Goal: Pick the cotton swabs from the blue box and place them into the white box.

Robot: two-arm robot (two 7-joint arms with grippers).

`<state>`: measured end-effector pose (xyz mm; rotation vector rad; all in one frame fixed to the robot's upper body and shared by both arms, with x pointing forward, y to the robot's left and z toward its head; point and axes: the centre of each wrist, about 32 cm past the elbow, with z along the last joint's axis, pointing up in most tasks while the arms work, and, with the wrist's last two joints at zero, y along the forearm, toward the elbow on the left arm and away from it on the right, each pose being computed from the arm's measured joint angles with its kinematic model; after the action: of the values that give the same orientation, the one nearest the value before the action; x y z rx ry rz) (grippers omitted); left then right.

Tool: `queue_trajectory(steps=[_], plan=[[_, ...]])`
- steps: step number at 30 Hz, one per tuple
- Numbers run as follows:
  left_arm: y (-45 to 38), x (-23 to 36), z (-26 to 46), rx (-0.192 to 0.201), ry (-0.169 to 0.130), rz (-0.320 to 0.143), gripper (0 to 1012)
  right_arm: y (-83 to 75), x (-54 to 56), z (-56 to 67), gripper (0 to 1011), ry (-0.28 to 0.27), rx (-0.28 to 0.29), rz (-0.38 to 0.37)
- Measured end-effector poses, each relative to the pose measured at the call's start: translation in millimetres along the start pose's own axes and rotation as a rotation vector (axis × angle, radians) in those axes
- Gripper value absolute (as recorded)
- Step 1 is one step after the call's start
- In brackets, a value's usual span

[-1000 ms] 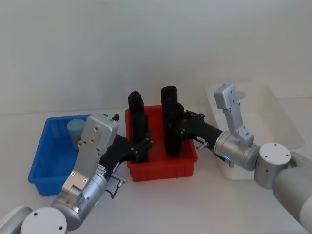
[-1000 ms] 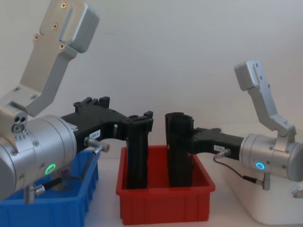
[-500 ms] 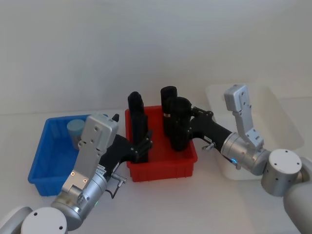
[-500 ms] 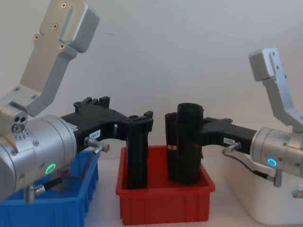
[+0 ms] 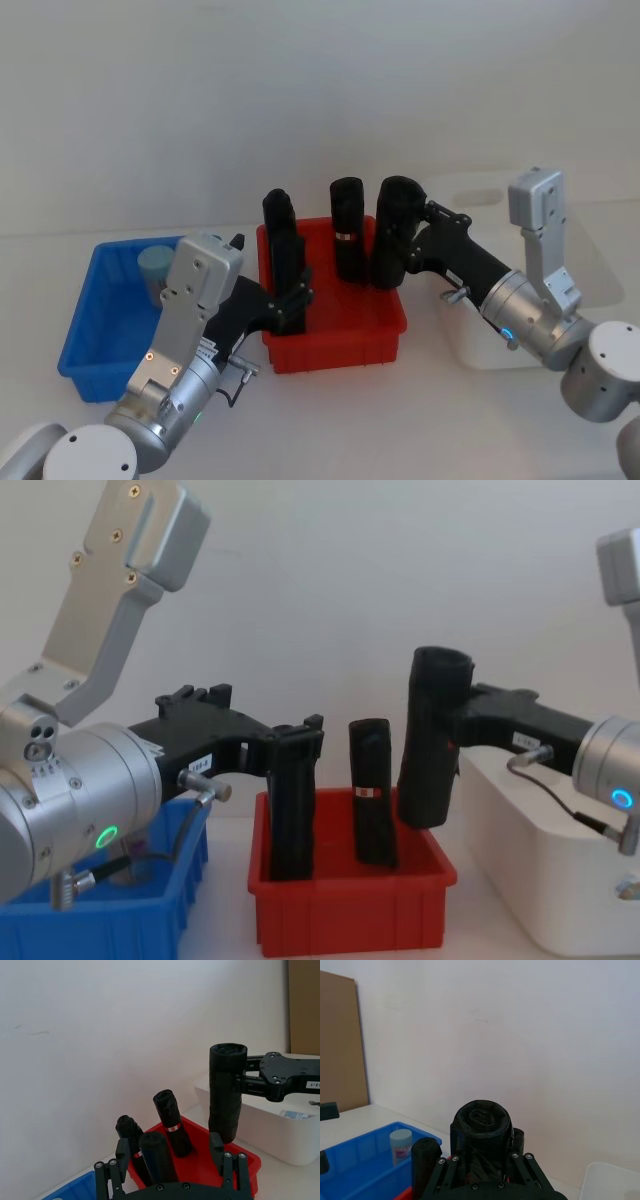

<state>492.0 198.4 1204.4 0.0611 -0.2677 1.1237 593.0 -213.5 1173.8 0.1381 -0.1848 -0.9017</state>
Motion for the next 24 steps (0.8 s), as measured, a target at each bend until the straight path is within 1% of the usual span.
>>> queue_trajectory(steps=[6,7,10,12,13,15,18,19,24], plan=[[0.0,0.0,0.0,0.000,0.000,0.000,1004,-12.6,-3.8,12.1,390,-0.002,0.036,-0.044],[0.0,0.0,0.0,0.000,0.000,0.000,1004,-15.1,-4.6,16.2,390,-0.003,0.047,-0.057],[0.0,0.0,0.0,0.000,0.000,0.000,1004,-20.8,-5.8,21.9,390,-0.006,0.061,-0.077],[0.0,0.0,0.0,0.000,0.000,0.000,1004,-27.0,-6.8,28.5,390,-0.008,0.074,-0.106],[0.0,0.0,0.0,0.000,0.000,0.000,1004,-27.0,-6.8,28.5,390,-0.008,0.074,-0.106],[0.0,0.0,0.0,0.000,0.000,0.000,1004,-34.2,-7.3,35.4,390,-0.008,0.079,-0.145],[0.0,0.0,0.0,0.000,0.000,0.000,1004,-38.2,-7.3,40.4,390,-0.009,0.082,-0.171],[0.0,0.0,0.0,0.000,0.000,0.000,1004,-41.0,-7.1,43.6,390,-0.009,0.079,-0.193],[0.0,0.0,0.0,0.000,0.000,0.000,1004,-48.8,-5.7,51.2,390,-0.009,0.062,-0.251]])
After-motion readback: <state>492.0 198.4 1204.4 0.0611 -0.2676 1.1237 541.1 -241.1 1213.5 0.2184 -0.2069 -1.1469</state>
